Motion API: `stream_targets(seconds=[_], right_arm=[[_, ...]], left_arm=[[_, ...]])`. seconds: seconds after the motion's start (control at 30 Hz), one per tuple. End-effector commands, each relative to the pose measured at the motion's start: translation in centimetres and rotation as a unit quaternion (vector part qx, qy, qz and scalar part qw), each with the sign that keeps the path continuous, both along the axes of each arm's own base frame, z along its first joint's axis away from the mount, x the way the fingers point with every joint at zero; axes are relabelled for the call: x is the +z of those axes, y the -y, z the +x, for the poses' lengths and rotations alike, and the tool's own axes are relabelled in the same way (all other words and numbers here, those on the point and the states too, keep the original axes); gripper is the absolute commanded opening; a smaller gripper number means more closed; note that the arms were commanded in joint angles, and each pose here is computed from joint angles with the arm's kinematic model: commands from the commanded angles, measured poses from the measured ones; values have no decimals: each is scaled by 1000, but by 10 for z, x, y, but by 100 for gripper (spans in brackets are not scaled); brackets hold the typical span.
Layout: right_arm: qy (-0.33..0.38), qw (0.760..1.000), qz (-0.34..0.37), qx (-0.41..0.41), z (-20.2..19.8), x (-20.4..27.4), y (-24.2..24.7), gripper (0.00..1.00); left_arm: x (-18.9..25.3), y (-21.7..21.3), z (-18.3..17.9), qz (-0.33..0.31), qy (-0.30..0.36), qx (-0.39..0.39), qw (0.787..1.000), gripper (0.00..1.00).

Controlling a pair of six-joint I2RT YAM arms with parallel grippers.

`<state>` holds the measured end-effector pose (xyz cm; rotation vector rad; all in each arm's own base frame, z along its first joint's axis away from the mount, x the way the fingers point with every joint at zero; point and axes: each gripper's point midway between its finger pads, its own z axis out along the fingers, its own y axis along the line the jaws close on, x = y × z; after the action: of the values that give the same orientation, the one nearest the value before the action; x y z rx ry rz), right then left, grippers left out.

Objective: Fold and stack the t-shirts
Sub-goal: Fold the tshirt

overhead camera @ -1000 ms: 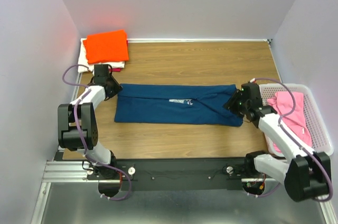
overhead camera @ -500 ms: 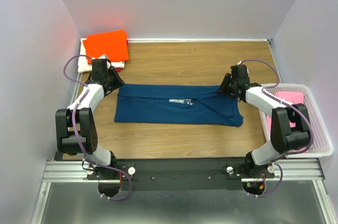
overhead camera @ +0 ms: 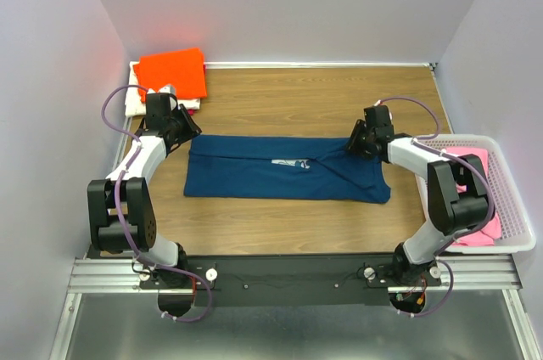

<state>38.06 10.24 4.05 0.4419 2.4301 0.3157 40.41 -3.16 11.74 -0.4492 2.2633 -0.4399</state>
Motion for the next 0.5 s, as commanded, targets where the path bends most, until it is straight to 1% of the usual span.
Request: stream_targets(seconds=[0.0, 0.1, 0.2, 0.23, 0.3, 0.33, 0.37, 0.47], right_arm=[[13, 1000, 11, 9, 11, 3, -15, 45], [16, 1000, 15, 14, 10, 6, -21, 42], [19, 999, 21, 18, 8, 10, -25, 32], [19, 999, 22, 21, 6, 10, -27, 25], [19, 999, 23, 21, 3, 11, -27, 17], [23, 999, 25, 21, 2, 14, -28, 11], [21, 999, 36, 31, -2, 16, -33, 8], [21, 998, 43, 36, -10, 21, -36, 1]], left_arm=[[11, 6, 0, -2, 18, -20, 1000, 36], [10, 6, -1, -2, 17, -20, 1000, 36], [9, 7, -2, -2, 16, -21, 1000, 36], [8, 6, -2, -2, 15, -20, 1000, 35], [8, 6, -2, -2, 16, -20, 1000, 35], [8, 7, -2, -2, 15, -21, 1000, 35], [9, 7, -2, -2, 16, -21, 1000, 36], [7, 8, -3, -3, 13, -23, 1000, 35]])
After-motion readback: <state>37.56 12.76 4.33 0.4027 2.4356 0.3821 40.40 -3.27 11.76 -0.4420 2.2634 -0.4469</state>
